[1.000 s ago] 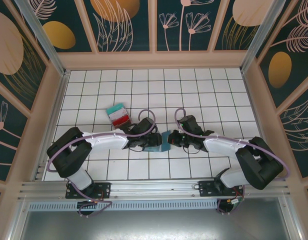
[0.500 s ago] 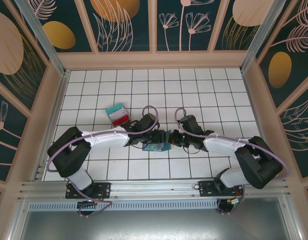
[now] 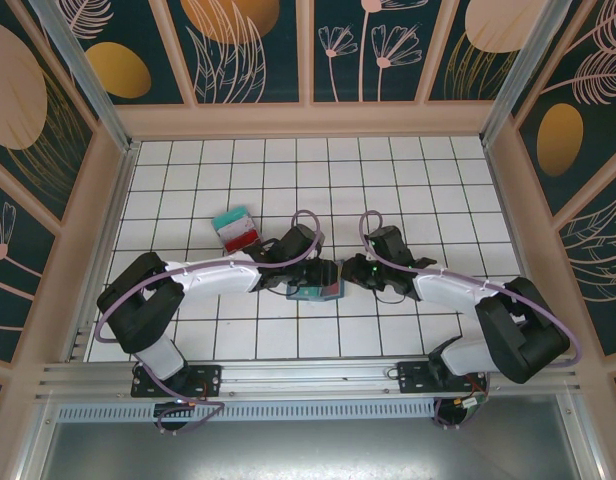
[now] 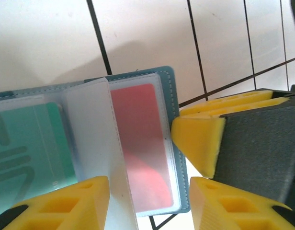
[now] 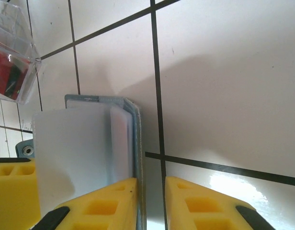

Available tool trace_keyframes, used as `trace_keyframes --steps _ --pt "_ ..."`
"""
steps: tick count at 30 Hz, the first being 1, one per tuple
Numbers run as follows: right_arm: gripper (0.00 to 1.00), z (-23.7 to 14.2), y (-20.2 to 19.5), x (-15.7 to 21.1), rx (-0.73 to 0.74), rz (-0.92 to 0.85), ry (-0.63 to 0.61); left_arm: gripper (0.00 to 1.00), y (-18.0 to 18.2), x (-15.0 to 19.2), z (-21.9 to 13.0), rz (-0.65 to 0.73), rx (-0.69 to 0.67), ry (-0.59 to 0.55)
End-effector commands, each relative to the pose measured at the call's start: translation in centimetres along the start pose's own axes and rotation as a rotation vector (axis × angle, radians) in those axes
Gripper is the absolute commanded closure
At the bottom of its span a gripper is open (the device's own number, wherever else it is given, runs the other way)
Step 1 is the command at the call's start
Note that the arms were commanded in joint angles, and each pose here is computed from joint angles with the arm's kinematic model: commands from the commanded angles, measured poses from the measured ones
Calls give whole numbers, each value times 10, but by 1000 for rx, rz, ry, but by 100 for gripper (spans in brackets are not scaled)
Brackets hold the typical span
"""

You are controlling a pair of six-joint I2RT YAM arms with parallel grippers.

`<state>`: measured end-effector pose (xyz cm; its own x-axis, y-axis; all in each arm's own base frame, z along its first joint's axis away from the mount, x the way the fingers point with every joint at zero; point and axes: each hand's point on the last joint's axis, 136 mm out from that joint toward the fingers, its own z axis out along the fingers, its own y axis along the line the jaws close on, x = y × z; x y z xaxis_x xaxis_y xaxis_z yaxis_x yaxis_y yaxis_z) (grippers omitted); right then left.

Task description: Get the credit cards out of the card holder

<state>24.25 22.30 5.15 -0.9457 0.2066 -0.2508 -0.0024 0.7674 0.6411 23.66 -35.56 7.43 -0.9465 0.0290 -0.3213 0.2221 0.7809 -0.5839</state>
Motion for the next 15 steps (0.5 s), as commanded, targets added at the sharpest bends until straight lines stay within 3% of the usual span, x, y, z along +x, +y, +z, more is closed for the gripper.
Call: trace_keyframes --steps 1,8,13,15 --pt "77 -3 -2 1 5 -8 4 52 -5 -4 2 26 6 -2" --pt "81 -1 0 3 -8 -7 16 53 7 -4 2 16 -47 -9" --pt "100 0 4 5 -28 -10 27 60 17 -13 -7 -1 -117 -68" --pt "100 -2 10 4 -47 -20 27 61 23 -15 -12 -10 -140 -91"
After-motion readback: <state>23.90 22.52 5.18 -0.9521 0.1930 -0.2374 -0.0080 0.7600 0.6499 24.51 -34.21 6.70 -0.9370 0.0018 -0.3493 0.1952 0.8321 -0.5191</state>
